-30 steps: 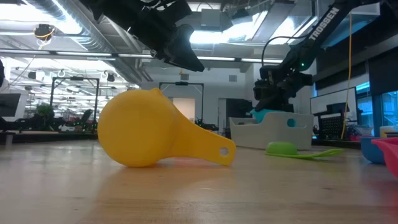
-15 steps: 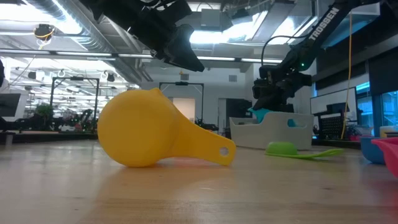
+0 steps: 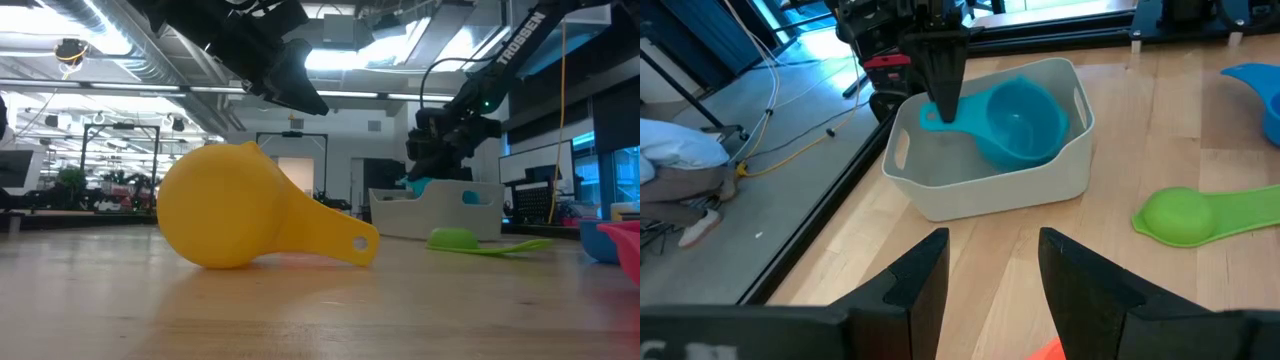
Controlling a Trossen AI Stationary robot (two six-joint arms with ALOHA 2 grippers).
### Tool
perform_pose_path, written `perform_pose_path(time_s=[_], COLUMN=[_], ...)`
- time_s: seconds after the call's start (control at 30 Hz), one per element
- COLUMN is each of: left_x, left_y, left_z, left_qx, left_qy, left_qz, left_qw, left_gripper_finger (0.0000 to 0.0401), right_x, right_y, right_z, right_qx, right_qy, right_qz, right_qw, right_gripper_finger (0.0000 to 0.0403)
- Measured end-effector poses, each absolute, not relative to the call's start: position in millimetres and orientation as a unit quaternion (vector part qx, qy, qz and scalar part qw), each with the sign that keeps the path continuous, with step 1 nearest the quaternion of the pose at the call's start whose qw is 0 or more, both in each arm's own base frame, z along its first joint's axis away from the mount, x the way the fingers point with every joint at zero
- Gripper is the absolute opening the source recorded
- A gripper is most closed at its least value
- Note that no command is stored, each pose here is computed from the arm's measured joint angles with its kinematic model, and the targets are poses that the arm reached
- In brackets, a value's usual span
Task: Nest measuring cups in basket
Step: Put the light blue measuring cup into the gray bin
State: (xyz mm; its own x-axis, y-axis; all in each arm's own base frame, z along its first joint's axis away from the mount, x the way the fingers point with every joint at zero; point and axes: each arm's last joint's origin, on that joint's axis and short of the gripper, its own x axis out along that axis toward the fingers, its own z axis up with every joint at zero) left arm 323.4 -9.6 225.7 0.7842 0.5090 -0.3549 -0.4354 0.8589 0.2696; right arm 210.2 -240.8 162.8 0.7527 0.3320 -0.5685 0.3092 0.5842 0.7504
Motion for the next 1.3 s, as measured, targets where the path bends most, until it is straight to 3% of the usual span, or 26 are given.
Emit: perform_pose_path(time_s=[1.3], left_x=[323.7], left_y=[-10.5], left_z=[225.5], left_qx=[0.077], left_qy=[0.21], left_qz=[0.24], left_qw=[0.945], left_gripper_finger=[0.0149], right_x=[210.0], right_y=[-242.5], right_z=[161.6], right_qx=[0.451], right_qy=[0.367], right_qz=[-0.028], right_qw=[0.813], right_gripper_finger=[0.0049])
